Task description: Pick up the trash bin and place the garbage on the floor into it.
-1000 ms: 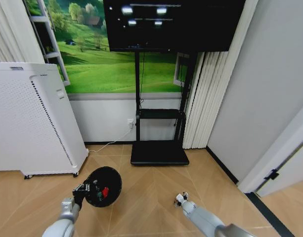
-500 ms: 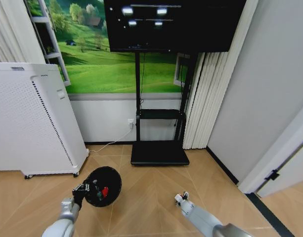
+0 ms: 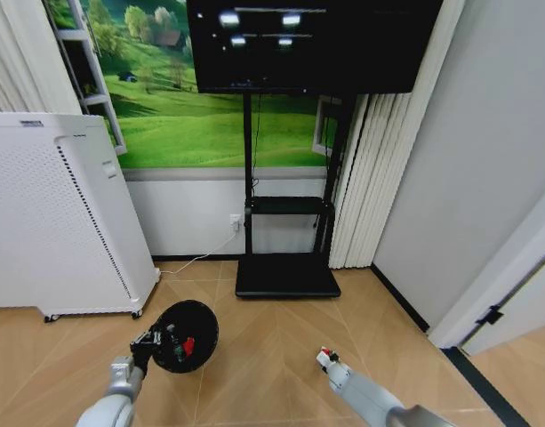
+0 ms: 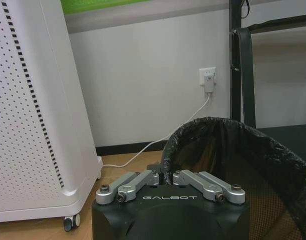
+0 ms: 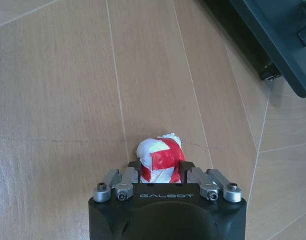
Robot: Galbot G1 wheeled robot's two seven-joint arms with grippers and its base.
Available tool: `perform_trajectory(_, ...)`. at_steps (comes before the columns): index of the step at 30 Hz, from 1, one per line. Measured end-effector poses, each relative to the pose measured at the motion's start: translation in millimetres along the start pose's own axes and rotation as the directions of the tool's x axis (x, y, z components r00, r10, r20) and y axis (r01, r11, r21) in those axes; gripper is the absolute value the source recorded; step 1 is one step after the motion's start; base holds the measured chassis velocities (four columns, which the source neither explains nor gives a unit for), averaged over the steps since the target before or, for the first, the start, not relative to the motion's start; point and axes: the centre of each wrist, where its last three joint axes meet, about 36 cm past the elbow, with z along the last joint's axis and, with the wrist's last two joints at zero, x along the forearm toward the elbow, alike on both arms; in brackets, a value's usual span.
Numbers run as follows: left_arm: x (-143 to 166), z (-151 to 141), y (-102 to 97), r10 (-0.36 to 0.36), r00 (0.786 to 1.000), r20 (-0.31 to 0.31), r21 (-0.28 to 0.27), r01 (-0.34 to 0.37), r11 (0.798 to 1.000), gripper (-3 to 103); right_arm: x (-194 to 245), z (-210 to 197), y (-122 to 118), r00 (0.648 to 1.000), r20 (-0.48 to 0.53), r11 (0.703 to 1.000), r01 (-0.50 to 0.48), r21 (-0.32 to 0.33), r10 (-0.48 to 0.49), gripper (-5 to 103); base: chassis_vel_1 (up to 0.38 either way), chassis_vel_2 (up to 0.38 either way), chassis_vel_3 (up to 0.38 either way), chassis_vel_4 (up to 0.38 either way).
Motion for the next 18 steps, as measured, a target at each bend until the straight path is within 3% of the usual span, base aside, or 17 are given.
perform_trajectory(4, 0.0, 0.0, 0.1, 0.0, 1.0, 0.002, 0.0, 0.0, 1.0, 7, 4.3, 6.7, -7.9, 1.0, -0.002, 1.0, 0.001, -0.028, -0.001, 32, 0.0, 0.0, 0.0, 0.0)
perform_trajectory(11, -2.7, -3.9, -5.0, 0.009, 1.0, 0.015, 0.005, -0.009, 1.0, 7, 24.0, 15.8, -64.4, 0.997, 0.024, 0.991, -0.075, -0.114, 0.079, 32, 0.0, 0.0, 0.0, 0.0)
perform_trajectory(18, -3.6, -5.4, -9.0, 0.017, 1.0, 0.02, 0.008, -0.017, 1.0, 7, 33.5, 13.3, -86.1, 0.994, 0.043, 0.984, -0.089, -0.155, 0.097, 32, 0.0, 0.0, 0.0, 0.0)
